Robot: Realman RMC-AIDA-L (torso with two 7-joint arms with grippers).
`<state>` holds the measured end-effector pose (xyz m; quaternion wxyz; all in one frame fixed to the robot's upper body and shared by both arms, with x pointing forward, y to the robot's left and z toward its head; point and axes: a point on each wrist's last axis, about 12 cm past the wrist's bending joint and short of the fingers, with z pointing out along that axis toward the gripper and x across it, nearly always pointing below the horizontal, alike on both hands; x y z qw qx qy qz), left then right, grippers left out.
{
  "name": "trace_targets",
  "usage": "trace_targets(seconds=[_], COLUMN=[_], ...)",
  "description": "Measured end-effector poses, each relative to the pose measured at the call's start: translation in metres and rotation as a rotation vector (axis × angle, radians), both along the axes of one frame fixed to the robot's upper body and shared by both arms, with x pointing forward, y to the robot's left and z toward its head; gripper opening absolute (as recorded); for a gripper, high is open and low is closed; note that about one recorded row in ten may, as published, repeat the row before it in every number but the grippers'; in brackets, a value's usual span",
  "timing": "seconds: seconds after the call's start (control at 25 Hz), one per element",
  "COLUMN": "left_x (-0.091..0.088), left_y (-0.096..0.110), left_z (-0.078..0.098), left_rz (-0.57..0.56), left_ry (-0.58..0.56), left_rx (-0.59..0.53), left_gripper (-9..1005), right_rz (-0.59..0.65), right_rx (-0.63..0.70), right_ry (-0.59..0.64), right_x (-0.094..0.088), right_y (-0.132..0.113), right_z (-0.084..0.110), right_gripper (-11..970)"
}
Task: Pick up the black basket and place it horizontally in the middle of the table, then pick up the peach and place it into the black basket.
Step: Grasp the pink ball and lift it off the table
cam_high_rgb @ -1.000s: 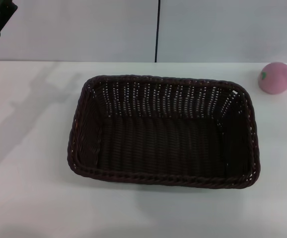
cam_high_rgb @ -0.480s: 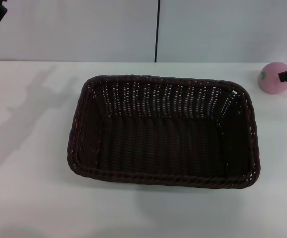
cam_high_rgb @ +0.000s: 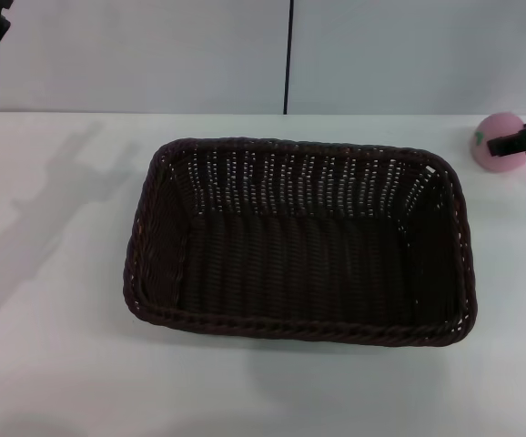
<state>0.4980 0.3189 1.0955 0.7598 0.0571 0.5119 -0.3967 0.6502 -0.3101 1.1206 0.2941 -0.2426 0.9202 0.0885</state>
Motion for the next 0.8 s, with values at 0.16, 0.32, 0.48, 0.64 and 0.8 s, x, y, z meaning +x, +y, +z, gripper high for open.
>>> trace_targets(seconds=[0.16, 0.32, 0.48, 0.64, 0.8], left_x=[0.0, 0.0, -0.001, -0.001, -0.001], left_y=[0.0, 0.0, 0.001, 0.001, 0.003], left_z=[-0.001, -0.001, -0.002, -0.003, -0.004], left_rz=[-0.002, -0.001, 0.004, 0.012, 0.026], left_ry=[0.003, 0.005, 0.01, 0.02, 0.023], left_rx=[-0.003, -0.003, -0.003, -0.008, -0.016], left_gripper=[816, 816, 816, 816, 816], right_rz=[0.015, 0.018, 0.014, -0.008, -0.026], right_rx=[-0.019, -0.025, -0.024, 0.025, 0.107], right_ry=[-0.007, -0.011, -0.014, -0.039, -0.076], right_x=[0.0, -0.001, -0.002, -0.002, -0.006], right_y=[0.008, 0.008, 0.007, 0.003, 0.0], right_z=[-0.005, -0.006, -0.006, -0.001, 0.008], right_gripper=[626, 442, 292, 238, 202])
